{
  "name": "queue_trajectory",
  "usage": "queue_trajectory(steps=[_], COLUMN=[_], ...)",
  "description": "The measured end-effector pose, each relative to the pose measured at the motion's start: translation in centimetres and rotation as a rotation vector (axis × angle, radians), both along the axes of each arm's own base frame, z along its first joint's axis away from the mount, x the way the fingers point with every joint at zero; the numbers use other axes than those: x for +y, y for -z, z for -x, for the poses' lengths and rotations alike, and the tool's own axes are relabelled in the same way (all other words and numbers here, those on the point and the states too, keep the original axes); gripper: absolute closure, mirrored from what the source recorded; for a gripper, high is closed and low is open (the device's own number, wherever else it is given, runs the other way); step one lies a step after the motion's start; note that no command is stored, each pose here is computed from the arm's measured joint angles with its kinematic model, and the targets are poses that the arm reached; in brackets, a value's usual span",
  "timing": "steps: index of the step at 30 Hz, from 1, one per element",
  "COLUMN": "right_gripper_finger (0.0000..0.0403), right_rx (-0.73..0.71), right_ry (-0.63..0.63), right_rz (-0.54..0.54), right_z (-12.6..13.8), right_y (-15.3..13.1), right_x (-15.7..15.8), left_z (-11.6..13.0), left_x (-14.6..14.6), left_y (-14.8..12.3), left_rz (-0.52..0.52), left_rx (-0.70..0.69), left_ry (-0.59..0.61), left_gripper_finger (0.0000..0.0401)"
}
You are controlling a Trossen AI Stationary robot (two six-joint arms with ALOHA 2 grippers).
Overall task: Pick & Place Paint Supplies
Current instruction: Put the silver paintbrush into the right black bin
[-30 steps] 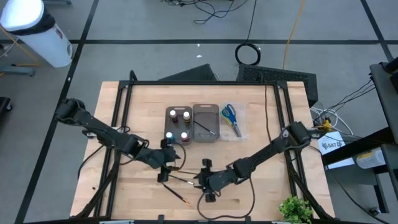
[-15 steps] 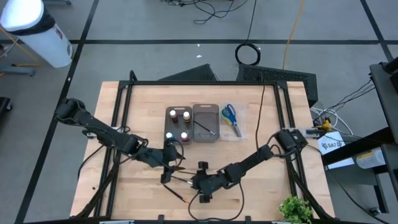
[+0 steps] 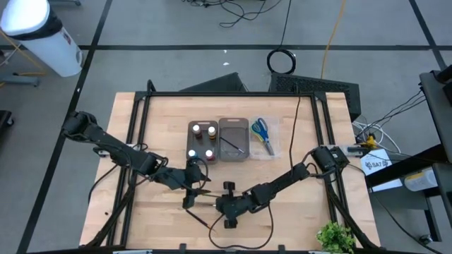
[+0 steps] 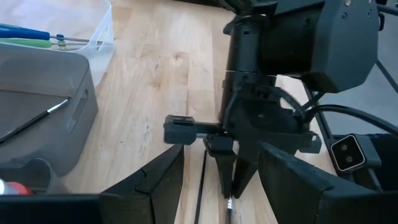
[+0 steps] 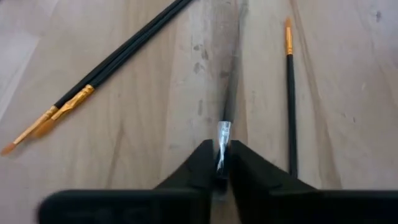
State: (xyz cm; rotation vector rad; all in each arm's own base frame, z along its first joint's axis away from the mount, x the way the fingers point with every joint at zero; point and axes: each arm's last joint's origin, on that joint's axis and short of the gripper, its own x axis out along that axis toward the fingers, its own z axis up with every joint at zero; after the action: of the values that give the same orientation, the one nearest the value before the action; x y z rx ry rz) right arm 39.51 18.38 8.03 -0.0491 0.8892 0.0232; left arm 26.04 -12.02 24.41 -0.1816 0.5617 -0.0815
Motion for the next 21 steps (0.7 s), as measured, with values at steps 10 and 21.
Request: queue_trajectory(steps=[10, 21], right_gripper_finger=[0.0397, 0.0402], right_rx=[0.012, -0.175], right_ry=[0.007, -0.013], right_rz=[-0.049, -0.002], right_z=[-0.3, 0.8], right_y=[0.0, -7.1], right_x=[-0.7, 0.8], left_z=[0.0, 0.1], left_x=[0.0, 0.0], left_y=[0.0, -0.5], left_rz=[0.001, 0.016], left_rx=[-0.001, -0.028], left_ry=[-0.001, 0.003], left_gripper_finger=[0.0187, 0.0187])
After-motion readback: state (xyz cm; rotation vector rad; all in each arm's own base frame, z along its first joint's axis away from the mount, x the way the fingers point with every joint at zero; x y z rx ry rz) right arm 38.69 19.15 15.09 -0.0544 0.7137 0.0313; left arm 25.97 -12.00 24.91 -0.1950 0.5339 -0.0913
